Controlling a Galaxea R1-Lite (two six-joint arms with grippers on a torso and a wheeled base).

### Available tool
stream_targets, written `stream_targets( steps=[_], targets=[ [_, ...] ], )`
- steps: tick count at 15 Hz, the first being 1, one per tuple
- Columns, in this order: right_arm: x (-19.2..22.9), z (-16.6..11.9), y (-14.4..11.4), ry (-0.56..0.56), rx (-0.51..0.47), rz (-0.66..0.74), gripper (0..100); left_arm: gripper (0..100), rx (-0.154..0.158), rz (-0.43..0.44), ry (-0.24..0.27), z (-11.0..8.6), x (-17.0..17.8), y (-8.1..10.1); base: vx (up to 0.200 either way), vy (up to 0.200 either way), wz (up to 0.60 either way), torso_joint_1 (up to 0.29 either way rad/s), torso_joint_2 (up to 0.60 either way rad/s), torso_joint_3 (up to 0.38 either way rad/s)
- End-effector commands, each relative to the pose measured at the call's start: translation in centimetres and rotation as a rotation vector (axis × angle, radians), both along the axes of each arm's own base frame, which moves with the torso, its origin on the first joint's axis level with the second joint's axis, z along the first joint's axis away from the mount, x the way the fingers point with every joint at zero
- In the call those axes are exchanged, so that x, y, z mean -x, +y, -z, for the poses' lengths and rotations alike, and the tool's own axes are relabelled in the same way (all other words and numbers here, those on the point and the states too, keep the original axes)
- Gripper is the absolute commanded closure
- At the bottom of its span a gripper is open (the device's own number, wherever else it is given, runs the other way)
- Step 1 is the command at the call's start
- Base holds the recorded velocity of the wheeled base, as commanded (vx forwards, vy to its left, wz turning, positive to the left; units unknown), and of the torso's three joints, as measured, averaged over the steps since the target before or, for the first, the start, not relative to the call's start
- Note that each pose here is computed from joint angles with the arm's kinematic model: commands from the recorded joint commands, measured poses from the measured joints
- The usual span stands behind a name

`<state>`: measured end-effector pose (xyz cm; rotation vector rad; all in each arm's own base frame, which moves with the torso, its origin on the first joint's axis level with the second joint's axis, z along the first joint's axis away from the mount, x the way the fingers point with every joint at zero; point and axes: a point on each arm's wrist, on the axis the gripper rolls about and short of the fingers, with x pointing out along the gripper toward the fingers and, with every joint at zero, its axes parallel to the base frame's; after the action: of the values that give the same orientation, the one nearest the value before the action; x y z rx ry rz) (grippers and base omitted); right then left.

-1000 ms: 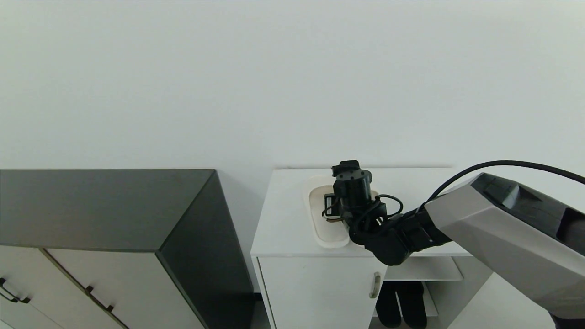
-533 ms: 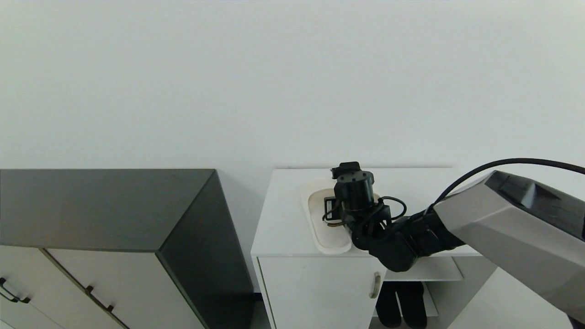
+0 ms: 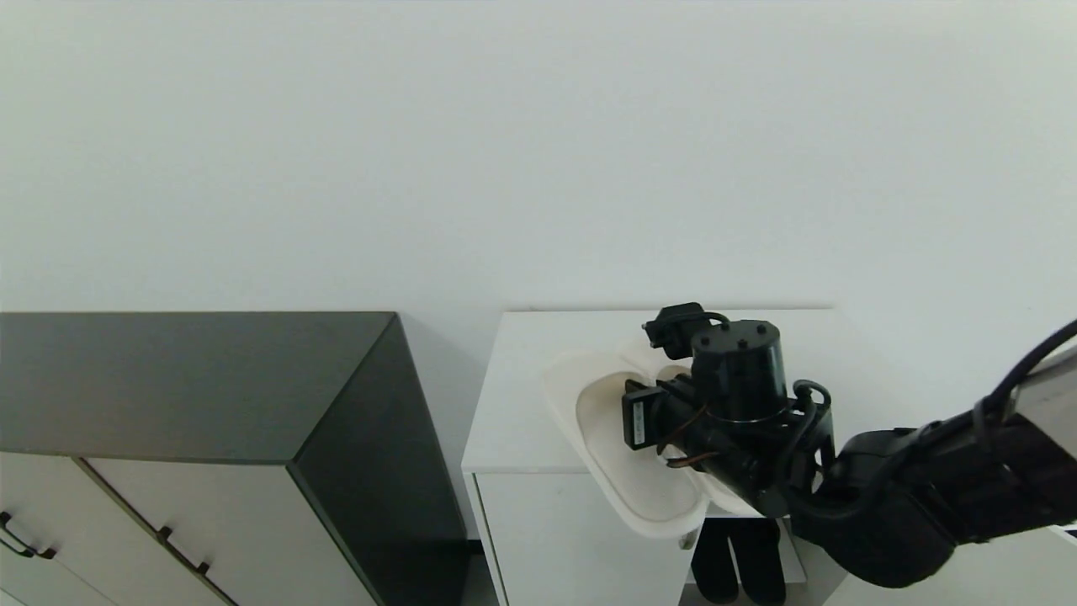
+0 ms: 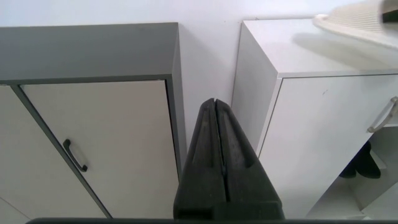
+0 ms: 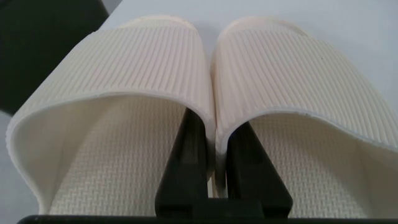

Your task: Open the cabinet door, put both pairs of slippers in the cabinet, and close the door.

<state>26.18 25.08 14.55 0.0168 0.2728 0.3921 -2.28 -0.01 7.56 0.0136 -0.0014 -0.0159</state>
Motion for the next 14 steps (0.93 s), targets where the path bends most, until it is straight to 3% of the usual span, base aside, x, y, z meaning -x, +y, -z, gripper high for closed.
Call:
stream_targets(
  steps=[1, 11, 14],
  targets=[
    [1.2, -1.2, -1.0, -0.014, -0.015, -0.006, 100, 100, 0.000, 0.001, 0.000, 0.0, 0.0, 0.0, 0.000, 0.000, 0.00, 0.000, 0.00, 0.000],
    [1.2, -0.2, -0.4, -0.005, 0.016, 0.011, 100, 100, 0.000, 0.001, 0.000, 0.0, 0.0, 0.0, 0.000, 0.000, 0.00, 0.000, 0.00, 0.000],
    [1.2, -0.1, -0.3, -0.003, 0.018, 0.011, 100, 100, 0.000, 0.001, 0.000, 0.0, 0.0, 0.0, -0.200, 0.000, 0.00, 0.007, 0.00, 0.004]
  ],
)
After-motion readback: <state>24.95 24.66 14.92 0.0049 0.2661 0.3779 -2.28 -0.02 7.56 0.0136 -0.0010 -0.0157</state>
